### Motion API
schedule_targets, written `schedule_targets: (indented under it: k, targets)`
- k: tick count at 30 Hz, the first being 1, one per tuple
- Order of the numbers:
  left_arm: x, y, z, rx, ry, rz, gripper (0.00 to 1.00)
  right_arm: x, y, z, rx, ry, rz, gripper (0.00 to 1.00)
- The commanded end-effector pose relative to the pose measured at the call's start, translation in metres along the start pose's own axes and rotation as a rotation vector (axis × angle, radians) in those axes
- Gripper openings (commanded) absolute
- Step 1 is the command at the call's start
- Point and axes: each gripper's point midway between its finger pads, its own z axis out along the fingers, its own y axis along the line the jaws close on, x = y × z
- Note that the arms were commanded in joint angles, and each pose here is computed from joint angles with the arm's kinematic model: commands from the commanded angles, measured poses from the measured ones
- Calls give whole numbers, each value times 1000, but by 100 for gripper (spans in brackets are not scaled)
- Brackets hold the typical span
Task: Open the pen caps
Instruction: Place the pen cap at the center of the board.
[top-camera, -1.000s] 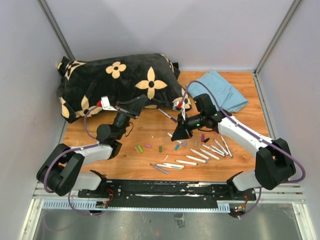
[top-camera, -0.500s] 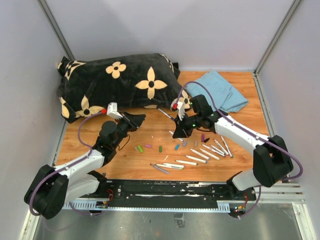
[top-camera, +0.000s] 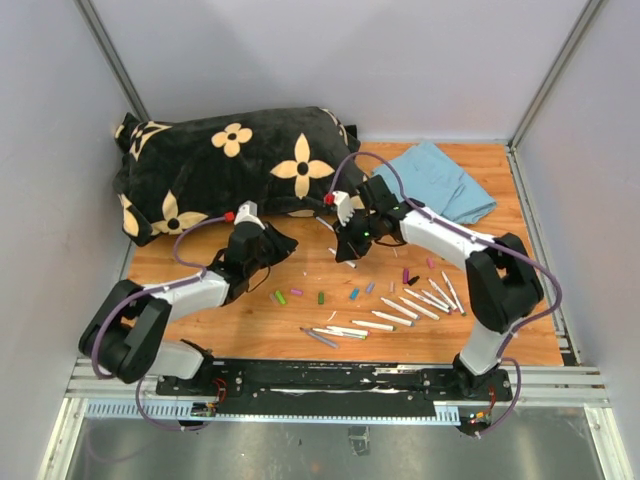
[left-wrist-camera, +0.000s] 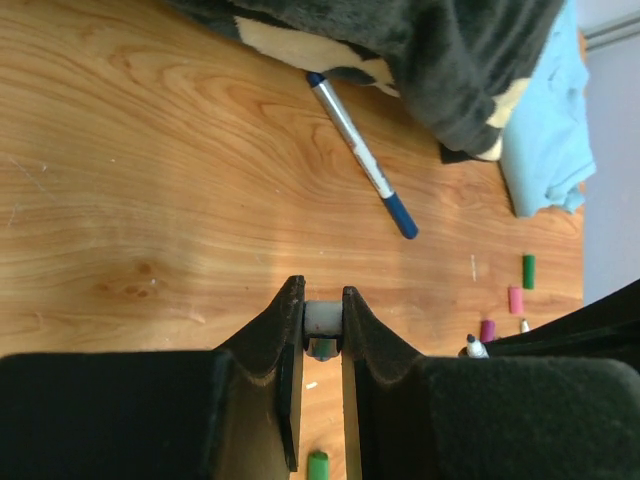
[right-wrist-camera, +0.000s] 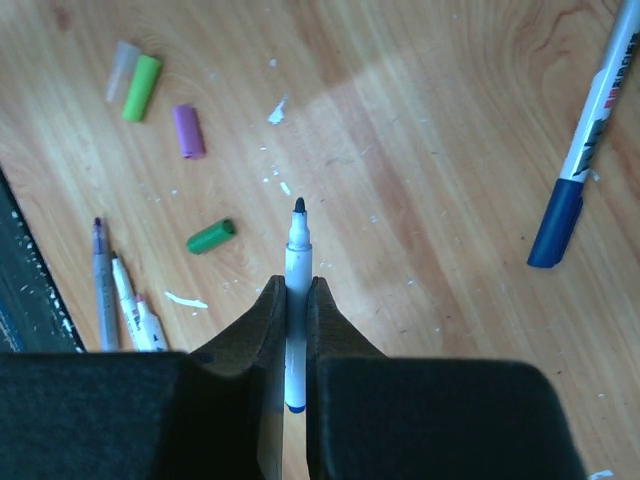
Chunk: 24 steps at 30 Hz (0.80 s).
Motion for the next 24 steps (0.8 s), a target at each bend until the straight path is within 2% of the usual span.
schedule_targets:
  k: [1, 7, 14, 18, 20, 24]
  targets:
    - [-1, 6, 20, -58, 25, -27, 0, 2, -8, 17, 33, 90, 34, 6]
    - [7, 18, 45, -149, 71, -62, 0, 5, -16, 39, 63, 178, 36, 8]
    - [18, 23, 63, -167, 106, -100, 0, 13, -31, 64, 89, 253, 49, 9]
    - [25, 34, 72, -249, 164, -99, 1, 19, -39, 69, 112, 281, 53, 12]
    - [27, 38, 75, -278, 182, -100, 4, 21, -41, 70, 122, 288, 56, 14]
    - [28, 40, 75, -288, 181, -108, 19, 24, -45, 69, 145, 299, 53, 23]
